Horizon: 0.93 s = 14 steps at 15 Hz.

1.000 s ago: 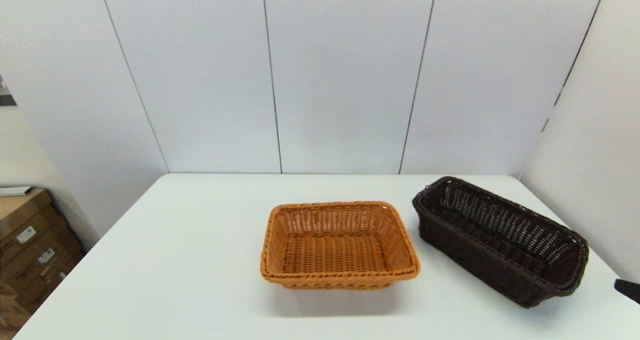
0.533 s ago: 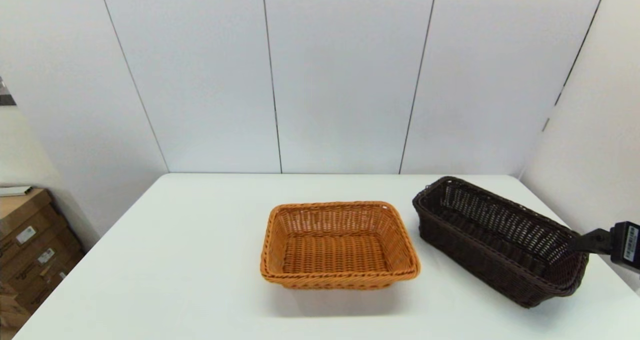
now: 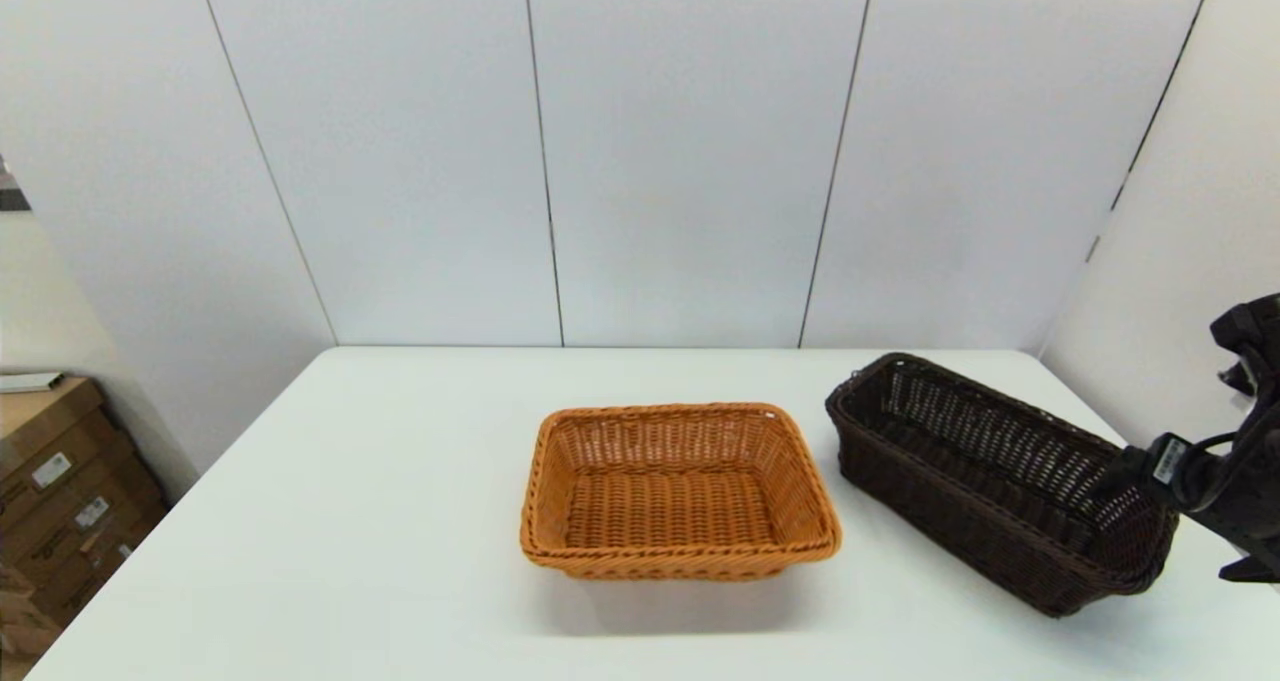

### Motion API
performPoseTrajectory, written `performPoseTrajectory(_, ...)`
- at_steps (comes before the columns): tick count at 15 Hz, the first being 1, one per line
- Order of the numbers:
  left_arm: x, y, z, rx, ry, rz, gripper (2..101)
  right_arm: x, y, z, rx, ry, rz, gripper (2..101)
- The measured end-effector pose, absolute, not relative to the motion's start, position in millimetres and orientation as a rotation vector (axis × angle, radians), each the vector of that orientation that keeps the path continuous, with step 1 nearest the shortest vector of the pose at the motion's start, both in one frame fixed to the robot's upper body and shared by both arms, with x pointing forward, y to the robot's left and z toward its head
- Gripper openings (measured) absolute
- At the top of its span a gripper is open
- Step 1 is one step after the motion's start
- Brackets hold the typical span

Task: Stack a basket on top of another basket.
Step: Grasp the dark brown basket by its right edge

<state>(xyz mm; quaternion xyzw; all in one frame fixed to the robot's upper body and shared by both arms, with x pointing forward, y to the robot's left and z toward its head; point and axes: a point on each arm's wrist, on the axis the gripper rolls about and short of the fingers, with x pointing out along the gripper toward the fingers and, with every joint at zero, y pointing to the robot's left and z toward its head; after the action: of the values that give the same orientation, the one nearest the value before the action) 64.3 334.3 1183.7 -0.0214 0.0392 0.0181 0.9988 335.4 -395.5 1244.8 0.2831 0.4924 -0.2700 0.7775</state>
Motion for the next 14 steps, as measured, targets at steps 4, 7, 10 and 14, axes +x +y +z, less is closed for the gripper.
performPoseTrajectory(4, 64.2, 334.3, 1183.7, -0.043, 0.079, 0.036, 97.8, 348.5, -401.9, 1220.3, 0.620, 1.143, -0.612, 97.3)
performPoseTrajectory(7, 64.2, 334.3, 1183.7, -0.042, 0.079, 0.037, 97.8, 358.4, -405.4, 1202.3, 0.638, 1.174, -0.631, 97.3)
performPoseTrajectory(10, 64.3, 334.3, 1183.7, -0.042, 0.078, 0.037, 97.8, 365.2, -407.3, 1184.8, 0.651, 1.219, -0.649, 97.3)
performPoseTrajectory(14, 64.2, 334.3, 1183.8, -0.043, 0.078, 0.037, 97.8, 368.7, -407.2, 1174.2, 0.681, 1.262, -0.626, 97.3)
